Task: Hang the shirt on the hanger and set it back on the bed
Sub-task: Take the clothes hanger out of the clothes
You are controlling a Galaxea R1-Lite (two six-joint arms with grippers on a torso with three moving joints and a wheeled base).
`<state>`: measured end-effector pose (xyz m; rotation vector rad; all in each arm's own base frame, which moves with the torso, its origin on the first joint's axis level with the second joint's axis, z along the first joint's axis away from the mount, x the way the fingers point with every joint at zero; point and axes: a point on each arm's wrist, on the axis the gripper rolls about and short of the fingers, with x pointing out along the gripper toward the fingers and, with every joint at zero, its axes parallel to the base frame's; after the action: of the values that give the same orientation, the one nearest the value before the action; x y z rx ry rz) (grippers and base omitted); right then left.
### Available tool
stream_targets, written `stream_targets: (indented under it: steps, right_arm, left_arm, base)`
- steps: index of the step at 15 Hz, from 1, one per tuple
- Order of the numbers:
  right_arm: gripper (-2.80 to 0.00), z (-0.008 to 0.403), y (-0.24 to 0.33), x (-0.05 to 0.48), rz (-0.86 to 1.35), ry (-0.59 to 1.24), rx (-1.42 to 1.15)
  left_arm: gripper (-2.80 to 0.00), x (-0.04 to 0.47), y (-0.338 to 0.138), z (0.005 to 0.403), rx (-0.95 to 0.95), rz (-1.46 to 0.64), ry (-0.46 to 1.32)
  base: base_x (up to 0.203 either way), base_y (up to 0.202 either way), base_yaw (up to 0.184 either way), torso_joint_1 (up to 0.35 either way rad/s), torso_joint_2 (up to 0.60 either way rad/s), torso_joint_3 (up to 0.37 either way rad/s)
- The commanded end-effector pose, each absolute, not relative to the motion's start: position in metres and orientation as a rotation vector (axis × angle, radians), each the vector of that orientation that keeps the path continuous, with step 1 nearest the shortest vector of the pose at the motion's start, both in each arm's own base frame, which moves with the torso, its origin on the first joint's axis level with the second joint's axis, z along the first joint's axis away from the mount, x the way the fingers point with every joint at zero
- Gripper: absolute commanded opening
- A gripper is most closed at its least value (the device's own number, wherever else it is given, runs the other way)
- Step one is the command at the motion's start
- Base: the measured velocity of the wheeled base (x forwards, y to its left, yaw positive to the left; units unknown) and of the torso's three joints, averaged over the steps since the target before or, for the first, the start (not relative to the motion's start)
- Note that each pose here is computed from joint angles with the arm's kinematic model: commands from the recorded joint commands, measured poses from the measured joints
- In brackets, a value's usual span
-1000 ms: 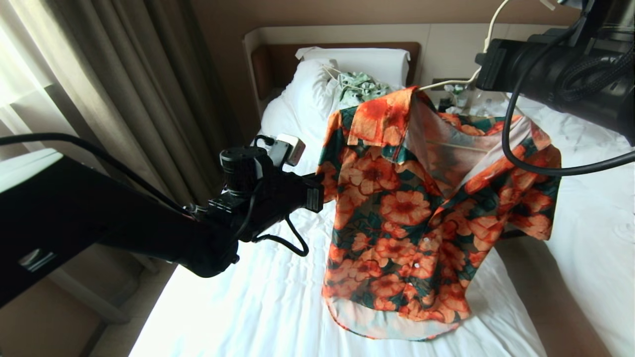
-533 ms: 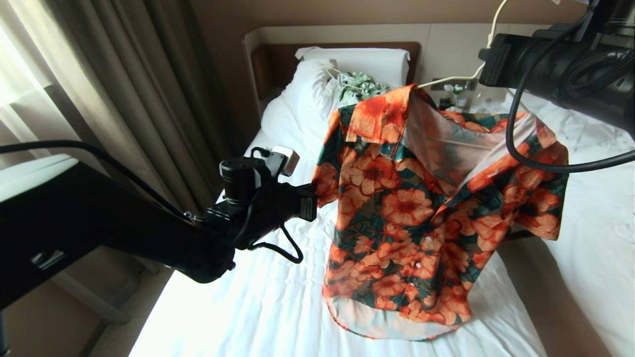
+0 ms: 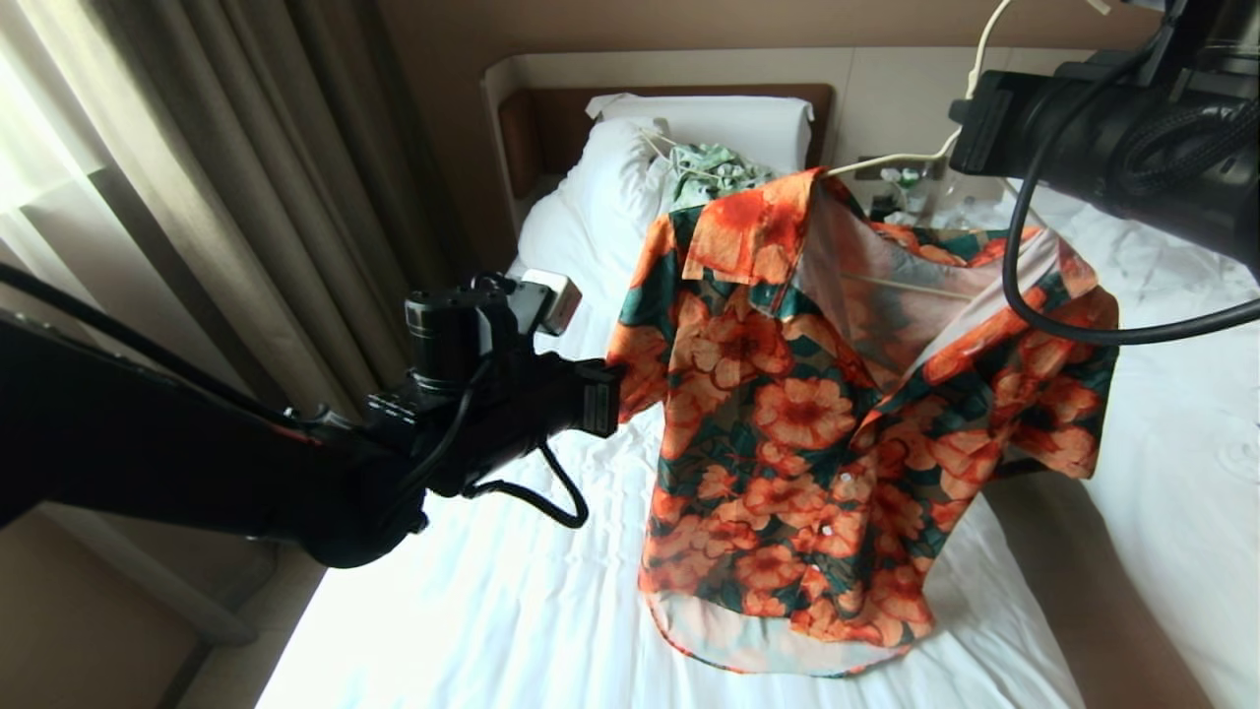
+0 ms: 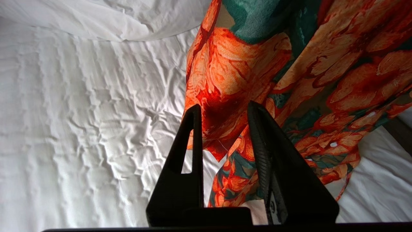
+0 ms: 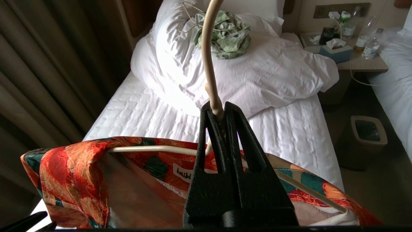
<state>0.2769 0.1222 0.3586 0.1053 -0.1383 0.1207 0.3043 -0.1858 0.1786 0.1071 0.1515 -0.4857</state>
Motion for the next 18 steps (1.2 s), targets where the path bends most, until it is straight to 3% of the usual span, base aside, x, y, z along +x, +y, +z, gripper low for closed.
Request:
stream_targets:
  steps: [1, 11, 18]
  right_arm:
    - [-2.80, 0.357, 0.123, 0.277, 0.120, -0.130, 0.102]
    - [-2.80, 0.358, 0.123, 0.275, 0.126, -0.129, 0.102]
    - [-2.80, 0.356, 0.126, 0.276, 0.132, -0.125, 0.101]
  left_arm:
    - [0.00, 0.297, -0.181, 0.191, 0.099, -0.484, 0.117]
    - [0.00, 0.331, -0.190, 0.208, 0.125, -0.486, 0.017]
    - [0.00, 0.325, -0.207, 0.205, 0.125, -0.617, 0.015]
  base:
    - [0.000, 0.000, 0.000, 0.000, 0.00, 0.000]
    - [0.000, 0.000, 0.000, 0.000, 0.00, 0.000]
    - [0.000, 0.000, 0.000, 0.000, 0.00, 0.000]
